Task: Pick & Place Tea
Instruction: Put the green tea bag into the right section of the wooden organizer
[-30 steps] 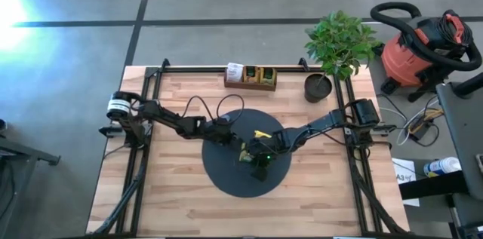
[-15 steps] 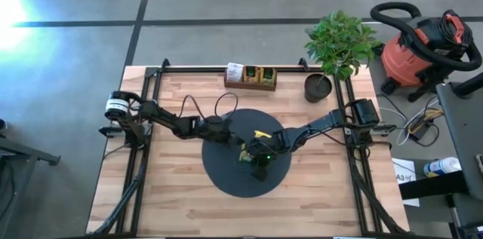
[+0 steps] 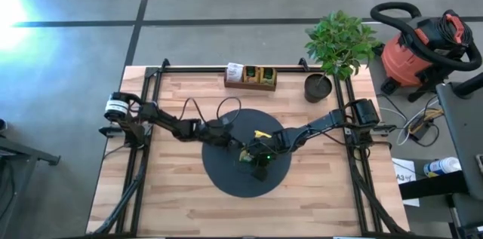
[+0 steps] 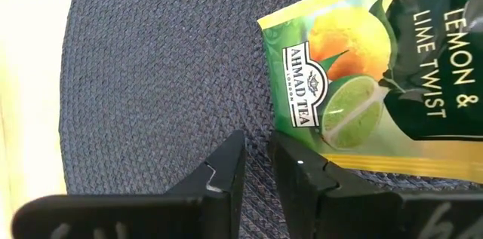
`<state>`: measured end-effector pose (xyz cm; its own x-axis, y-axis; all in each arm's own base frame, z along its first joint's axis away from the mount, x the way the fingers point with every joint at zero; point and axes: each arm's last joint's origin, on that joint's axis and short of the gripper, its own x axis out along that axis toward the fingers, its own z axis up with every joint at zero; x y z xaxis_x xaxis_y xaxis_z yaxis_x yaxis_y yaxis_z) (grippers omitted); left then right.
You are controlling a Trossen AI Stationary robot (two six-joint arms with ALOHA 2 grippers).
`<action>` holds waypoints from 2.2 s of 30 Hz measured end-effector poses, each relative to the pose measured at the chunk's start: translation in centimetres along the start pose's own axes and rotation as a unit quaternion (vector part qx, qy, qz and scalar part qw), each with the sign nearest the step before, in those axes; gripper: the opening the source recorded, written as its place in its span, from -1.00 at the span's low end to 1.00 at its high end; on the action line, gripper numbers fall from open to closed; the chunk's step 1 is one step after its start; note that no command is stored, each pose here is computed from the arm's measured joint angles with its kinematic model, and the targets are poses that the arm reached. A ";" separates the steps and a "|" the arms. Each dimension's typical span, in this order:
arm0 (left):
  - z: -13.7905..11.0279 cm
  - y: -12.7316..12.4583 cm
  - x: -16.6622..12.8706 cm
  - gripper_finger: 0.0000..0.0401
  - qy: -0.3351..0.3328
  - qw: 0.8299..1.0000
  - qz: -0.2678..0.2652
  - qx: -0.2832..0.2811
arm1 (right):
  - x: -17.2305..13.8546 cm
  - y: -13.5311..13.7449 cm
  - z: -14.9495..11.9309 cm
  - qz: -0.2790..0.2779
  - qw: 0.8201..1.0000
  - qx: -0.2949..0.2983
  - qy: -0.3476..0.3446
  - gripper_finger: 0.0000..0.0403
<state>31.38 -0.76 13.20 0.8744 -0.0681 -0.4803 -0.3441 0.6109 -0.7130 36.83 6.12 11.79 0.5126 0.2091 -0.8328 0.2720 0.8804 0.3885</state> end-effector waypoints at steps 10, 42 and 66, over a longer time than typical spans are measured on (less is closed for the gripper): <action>-0.3 0.3 1.0 -0.51 -0.010 1.000 0.024 0.017 | 0.0 0.0 0.0 0.000 1.000 0.000 0.000 -0.66; 0.5 -0.3 1.8 -1.00 0.009 0.997 -0.012 0.073 | -6.6 0.8 0.2 -0.046 0.999 -0.007 -0.003 -0.66; 27.2 5.3 -0.1 -1.00 -0.131 0.942 0.007 0.309 | -18.0 0.8 -0.3 -0.179 0.966 0.075 -0.172 -0.66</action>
<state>38.76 23.97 23.34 0.9535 0.0915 -0.2871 -0.1625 0.9586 -0.2340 27.55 3.23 26.96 0.5975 -0.2732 -0.7539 0.5834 0.7931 0.1750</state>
